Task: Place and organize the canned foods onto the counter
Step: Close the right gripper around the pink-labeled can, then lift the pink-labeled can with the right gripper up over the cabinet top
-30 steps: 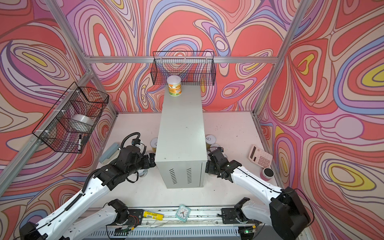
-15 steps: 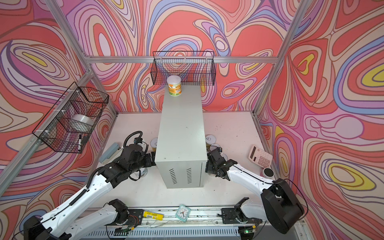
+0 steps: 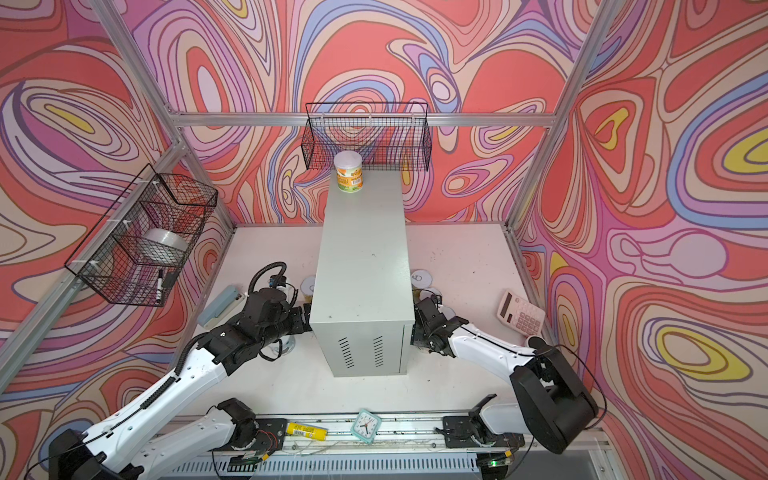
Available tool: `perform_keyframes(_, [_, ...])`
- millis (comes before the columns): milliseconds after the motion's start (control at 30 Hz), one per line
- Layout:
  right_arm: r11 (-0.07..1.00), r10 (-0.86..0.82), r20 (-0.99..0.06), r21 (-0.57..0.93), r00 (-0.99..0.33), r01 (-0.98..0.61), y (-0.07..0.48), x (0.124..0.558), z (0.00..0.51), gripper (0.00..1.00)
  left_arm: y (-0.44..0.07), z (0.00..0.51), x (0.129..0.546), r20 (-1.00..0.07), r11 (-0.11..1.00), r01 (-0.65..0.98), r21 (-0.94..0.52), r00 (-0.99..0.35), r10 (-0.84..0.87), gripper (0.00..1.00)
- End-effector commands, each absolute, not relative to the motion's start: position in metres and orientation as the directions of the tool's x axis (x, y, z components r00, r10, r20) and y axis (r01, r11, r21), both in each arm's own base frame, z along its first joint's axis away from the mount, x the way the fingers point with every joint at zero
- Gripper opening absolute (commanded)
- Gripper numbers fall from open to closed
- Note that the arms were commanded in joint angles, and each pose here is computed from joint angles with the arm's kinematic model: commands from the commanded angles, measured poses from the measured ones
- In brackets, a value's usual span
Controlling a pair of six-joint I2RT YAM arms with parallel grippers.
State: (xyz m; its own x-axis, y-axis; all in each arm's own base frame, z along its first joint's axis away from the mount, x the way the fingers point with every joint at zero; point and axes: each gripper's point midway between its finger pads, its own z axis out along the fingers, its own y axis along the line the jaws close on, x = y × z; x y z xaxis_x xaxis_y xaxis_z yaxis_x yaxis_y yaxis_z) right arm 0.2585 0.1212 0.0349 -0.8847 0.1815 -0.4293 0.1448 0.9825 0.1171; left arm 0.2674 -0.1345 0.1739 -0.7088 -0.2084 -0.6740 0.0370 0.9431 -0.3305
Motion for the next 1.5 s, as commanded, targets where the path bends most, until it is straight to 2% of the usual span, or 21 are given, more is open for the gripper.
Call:
perform_keyframes(0, [0.984,0.177,-0.412,0.101,-0.894,0.148,0.119,0.255,0.034,0.19,-0.130,0.185,0.269,-0.707,0.953,0.046,-0.299,-0.682,-0.189,0.93])
perform_keyframes(33, [0.983,0.179,-0.414,0.098,-0.892,0.152,0.118,0.254,0.037,0.01,-0.130,0.188,0.270,-0.712,0.955,0.049,-0.292,-0.678,-0.183,0.93])
perform_keyframes(67, [0.983,0.181,-0.417,0.095,-0.891,0.155,0.117,0.254,0.040,0.00,-0.129,0.190,0.270,-0.714,0.957,0.050,-0.286,-0.677,-0.178,0.93])
perform_keyframes(333, [0.978,0.197,-0.426,0.149,-0.883,0.146,0.110,0.233,0.092,0.00,-0.122,0.210,0.269,-0.726,0.970,0.046,-0.239,-0.672,-0.147,0.94])
perform_keyframes(633, [0.967,0.237,-0.496,0.204,-0.835,0.153,0.093,0.213,0.166,0.00,-0.116,0.216,0.268,-0.704,0.983,0.051,-0.179,-0.705,-0.092,0.96])
perform_keyframes(1000, [0.973,0.212,-0.588,0.204,-0.781,0.110,0.092,0.226,0.222,0.00,-0.121,0.215,0.280,-0.678,0.969,0.064,-0.240,-0.726,-0.120,0.96])
perform_keyframes(1467, [0.987,0.151,-0.768,0.150,-0.623,0.054,0.086,0.257,0.354,0.00,-0.104,0.218,0.289,-0.684,0.970,0.005,-0.243,-0.710,-0.168,0.96])
